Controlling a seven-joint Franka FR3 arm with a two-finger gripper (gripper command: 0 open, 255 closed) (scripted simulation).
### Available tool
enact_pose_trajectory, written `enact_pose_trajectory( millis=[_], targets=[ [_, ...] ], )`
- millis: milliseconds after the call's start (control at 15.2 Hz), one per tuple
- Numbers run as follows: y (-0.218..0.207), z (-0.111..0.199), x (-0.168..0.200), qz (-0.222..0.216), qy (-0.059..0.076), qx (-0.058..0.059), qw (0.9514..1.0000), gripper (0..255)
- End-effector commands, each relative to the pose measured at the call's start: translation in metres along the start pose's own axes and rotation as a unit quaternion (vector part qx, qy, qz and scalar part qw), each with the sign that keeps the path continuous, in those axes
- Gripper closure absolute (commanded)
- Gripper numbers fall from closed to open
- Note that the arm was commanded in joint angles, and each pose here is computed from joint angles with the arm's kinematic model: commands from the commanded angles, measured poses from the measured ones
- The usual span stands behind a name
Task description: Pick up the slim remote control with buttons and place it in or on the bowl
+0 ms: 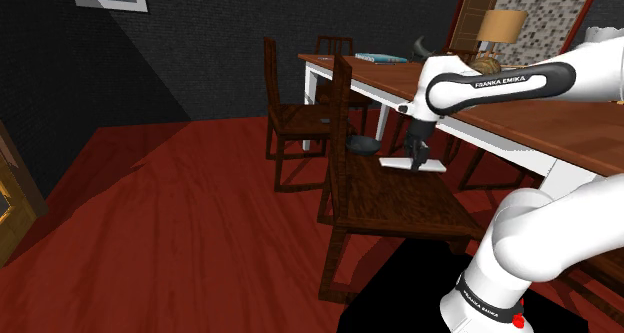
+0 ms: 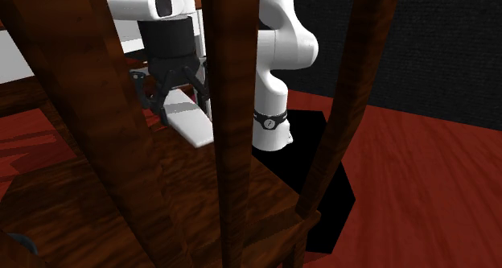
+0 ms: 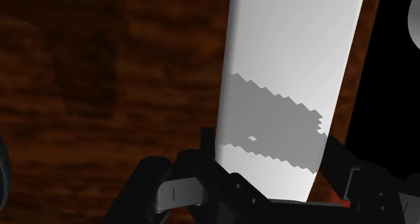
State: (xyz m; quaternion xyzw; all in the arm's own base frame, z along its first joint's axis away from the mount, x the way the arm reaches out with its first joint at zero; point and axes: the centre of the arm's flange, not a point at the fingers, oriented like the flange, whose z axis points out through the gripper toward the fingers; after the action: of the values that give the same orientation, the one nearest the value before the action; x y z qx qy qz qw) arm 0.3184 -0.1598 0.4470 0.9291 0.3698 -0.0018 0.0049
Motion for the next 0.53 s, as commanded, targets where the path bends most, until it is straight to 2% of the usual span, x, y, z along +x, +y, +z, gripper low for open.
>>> enact_pose_trajectory(
  millis=[0,462],
  targets=[
    [0.024,-0.002,0.006,0.000,0.000,0.000,1.0000,255],
    [0.113,-0.002,0.031,0.000,0.000,0.000,1.0000,255]
  ],
)
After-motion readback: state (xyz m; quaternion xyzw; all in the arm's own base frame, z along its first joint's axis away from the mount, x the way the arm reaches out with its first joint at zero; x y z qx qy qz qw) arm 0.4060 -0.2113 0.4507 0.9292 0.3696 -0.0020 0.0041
